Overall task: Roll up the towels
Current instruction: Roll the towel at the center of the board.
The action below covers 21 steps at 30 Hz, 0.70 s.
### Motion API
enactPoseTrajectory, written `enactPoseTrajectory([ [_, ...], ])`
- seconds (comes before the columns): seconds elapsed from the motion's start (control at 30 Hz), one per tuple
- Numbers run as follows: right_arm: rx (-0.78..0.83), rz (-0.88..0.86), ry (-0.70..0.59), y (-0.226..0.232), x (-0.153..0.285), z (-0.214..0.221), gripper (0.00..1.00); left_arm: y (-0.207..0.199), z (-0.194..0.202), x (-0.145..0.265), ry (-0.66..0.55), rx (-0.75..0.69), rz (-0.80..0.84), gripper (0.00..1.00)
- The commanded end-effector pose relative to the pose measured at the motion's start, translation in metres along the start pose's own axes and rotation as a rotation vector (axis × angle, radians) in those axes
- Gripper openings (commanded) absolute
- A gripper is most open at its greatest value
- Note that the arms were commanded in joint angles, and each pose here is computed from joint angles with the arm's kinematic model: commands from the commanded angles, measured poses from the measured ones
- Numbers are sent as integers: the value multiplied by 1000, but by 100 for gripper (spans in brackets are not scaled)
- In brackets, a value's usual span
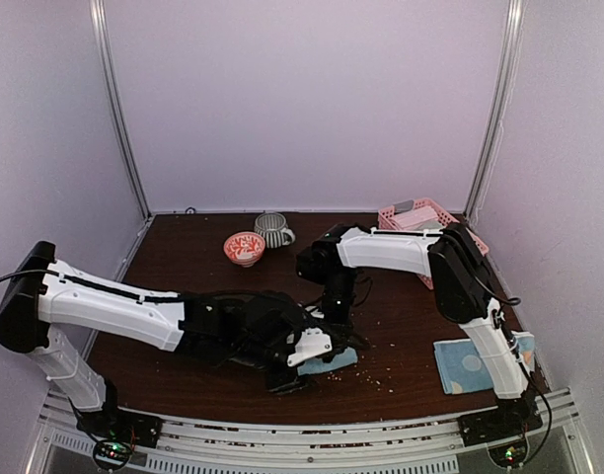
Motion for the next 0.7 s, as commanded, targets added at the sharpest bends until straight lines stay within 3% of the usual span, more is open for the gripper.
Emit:
enactPoseTrajectory([
  [0.0,-55,-14,160,-21,-46,38,17,15,-6,-22,65,-115,-107,63],
  [0.27,-59,-26,151,-20,-51,40,18,47,33,-63,232,-225,-322,63],
  [0.4,-52,-29,148,-19,-52,42,18,58,43,-70,234,-233,-402,60],
  [0.57,-35,-31,129,-16,-48,38,19,55,42,-77,213,-222,-381,43],
  [0.67,-17,-1,97,-12,-27,31,28,48,47,-84,236,-218,-321,30],
])
Point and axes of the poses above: each gripper's point midway between its finger pads, its own x axis back along the fingers, its own y axis along the line the jaws close on, z = x × y, the point moved 3 cm from there along x, back along the fingers, and after that the axes turned 15 degrees about x, right-handed, at the moved point
